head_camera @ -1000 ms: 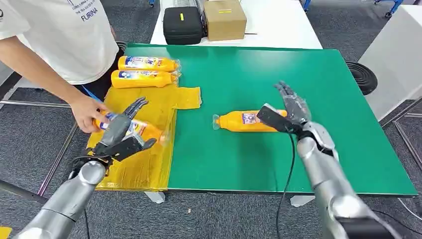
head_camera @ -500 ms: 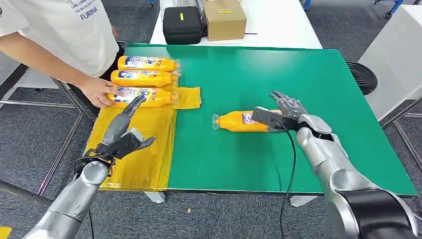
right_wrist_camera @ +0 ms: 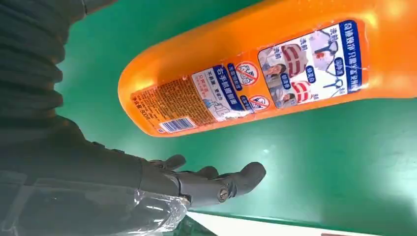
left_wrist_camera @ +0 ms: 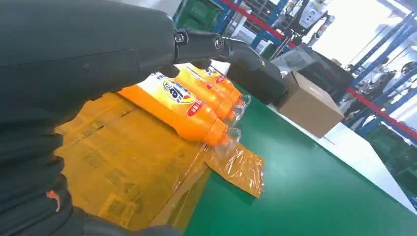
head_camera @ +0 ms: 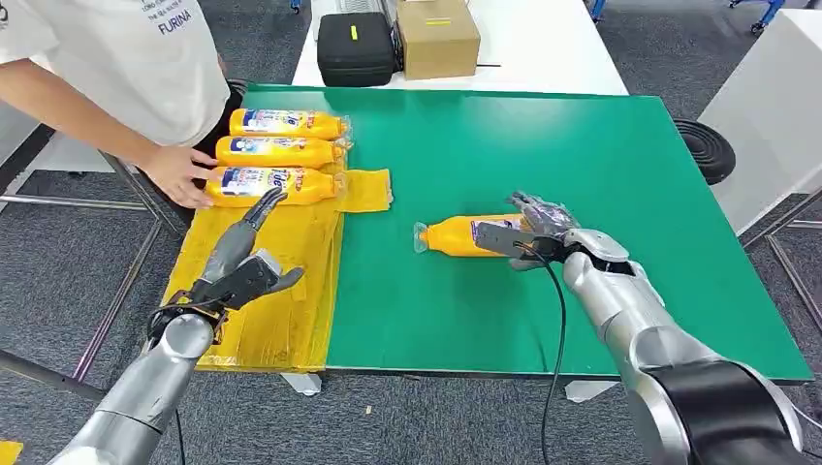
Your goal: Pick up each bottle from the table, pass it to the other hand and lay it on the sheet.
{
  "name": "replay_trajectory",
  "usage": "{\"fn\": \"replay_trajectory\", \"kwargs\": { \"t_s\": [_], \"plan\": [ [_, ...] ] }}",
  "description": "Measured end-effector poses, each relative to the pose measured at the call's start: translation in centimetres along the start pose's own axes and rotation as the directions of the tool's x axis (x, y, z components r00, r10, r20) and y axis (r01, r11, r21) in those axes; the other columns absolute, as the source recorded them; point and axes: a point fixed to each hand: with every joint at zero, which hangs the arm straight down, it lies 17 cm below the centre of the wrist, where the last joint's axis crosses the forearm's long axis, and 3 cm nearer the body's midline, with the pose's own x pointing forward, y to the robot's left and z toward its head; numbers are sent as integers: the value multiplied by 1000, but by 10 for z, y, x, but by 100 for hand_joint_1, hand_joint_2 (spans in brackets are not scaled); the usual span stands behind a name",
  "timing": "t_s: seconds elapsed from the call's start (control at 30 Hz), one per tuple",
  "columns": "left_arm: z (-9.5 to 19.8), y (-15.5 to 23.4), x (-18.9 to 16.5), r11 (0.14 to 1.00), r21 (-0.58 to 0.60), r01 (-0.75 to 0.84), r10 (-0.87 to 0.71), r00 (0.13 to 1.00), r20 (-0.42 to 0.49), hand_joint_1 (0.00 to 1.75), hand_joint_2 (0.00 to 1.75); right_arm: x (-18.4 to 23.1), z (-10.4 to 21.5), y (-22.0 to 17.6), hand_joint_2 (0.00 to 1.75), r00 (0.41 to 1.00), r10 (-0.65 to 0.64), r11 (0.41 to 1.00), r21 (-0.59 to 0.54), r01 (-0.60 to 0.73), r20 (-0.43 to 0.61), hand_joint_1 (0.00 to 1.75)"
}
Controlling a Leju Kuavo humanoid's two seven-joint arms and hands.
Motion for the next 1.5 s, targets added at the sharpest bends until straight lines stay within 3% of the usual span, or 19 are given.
{"fn": "replay_trajectory", "kwargs": {
  "t_s": [0.2, 0.67, 0.9, 1.5],
  "plan": [
    [2, -2, -4, 1000, -2, -7, 7, 1000, -16, 0, 175, -18, 2, -6, 175, 998, 4, 1000, -2, -4, -60, 0],
    [8, -12, -15, 1000, -19, -25, 24, 999, -47, 0, 175, -109, 31, -7, 175, 947, 101, 995, 23, -99, -305, 0],
    [7, -18, -16, 999, -26, -37, 35, 998, -57, 0, 175, -120, 40, 20, 175, 940, 101, 994, 67, -84, -325, 0],
    [0, -20, -12, 999, -22, -47, 45, 997, -55, 0, 175, -113, 35, 12, 175, 938, 135, 991, 25, -134, -318, 0]
  ]
}}
